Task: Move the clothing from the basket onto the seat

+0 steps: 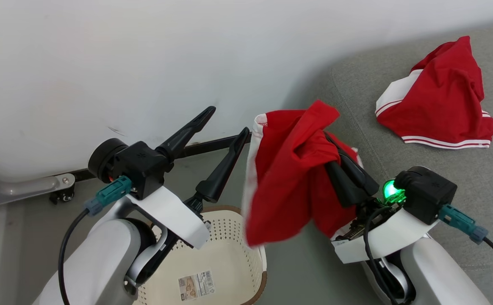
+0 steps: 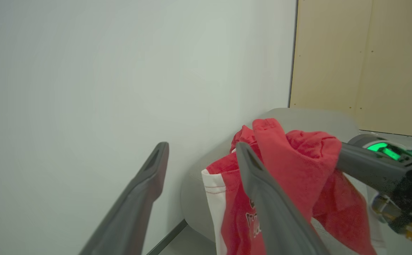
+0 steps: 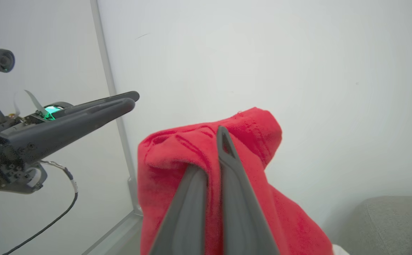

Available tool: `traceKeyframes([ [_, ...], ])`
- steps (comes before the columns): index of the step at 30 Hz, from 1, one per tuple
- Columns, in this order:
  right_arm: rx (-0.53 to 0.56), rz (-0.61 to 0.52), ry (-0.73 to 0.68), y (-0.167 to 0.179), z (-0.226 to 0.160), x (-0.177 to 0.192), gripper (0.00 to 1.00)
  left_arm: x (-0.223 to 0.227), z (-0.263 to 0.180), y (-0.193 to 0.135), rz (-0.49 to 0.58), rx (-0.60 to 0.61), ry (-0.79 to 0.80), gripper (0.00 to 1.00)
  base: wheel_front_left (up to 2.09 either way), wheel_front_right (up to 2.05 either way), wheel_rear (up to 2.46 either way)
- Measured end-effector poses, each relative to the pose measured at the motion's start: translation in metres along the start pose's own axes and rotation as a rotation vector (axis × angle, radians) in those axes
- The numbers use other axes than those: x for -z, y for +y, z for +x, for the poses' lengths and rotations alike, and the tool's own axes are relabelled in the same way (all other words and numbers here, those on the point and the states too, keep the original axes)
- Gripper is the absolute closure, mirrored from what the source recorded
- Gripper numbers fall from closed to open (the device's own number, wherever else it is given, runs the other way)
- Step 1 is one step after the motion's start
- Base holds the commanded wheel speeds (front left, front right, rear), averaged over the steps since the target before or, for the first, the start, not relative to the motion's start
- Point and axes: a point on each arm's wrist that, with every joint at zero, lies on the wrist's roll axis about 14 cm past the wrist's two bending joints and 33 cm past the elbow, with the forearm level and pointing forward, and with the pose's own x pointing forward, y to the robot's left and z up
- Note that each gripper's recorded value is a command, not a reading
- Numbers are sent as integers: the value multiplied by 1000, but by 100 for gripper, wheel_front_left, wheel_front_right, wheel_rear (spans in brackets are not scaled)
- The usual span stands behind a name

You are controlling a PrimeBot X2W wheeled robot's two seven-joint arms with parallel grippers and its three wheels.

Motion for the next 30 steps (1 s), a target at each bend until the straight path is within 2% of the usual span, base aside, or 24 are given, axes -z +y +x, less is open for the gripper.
traceKeyframes([
  [9,89,-49,-16,-29,-8,-8,100,13,5,-5,-29,18,27,0,0,0,0],
  [30,324,-216,-53,-91,-56,-47,100,38,29,-61,-132,227,65,0,0,0,0],
])
